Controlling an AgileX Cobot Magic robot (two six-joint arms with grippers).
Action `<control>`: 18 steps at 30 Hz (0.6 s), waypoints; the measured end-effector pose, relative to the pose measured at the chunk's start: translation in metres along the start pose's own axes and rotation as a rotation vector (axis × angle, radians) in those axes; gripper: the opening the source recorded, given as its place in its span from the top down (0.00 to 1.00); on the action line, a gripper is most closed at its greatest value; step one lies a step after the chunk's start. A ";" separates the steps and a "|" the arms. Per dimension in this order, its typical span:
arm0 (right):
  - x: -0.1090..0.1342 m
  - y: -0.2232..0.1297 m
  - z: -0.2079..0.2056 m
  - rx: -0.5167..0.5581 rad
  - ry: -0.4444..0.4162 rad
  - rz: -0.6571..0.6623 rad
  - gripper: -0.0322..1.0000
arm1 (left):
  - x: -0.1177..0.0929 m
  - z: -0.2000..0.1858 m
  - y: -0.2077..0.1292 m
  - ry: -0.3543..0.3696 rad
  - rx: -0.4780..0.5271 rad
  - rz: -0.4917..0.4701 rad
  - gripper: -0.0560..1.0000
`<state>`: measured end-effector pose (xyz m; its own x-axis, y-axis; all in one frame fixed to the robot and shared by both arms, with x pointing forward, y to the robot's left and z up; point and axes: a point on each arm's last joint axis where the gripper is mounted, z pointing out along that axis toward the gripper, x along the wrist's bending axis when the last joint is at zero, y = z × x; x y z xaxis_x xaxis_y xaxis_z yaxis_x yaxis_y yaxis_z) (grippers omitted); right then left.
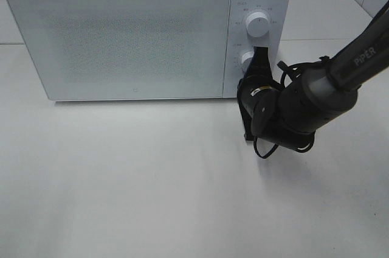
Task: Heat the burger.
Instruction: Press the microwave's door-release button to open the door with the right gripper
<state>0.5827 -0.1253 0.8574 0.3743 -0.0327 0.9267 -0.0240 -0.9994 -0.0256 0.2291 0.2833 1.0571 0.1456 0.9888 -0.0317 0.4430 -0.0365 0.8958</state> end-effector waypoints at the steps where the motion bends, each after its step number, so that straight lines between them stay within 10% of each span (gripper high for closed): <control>1: 0.000 -0.001 0.000 -0.002 0.000 0.006 0.97 | 0.000 0.000 0.000 0.000 0.000 0.000 0.02; 18: -0.002 -0.007 0.010 -0.048 0.046 -0.007 0.97 | 0.000 0.000 0.000 0.000 0.000 0.000 0.02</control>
<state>0.5917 -0.1181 0.8521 0.3320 -0.0238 0.9430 -0.0665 -0.9978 -0.0018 0.2291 0.2833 1.0571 0.1456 0.9888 -0.0317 0.4430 -0.0365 0.8958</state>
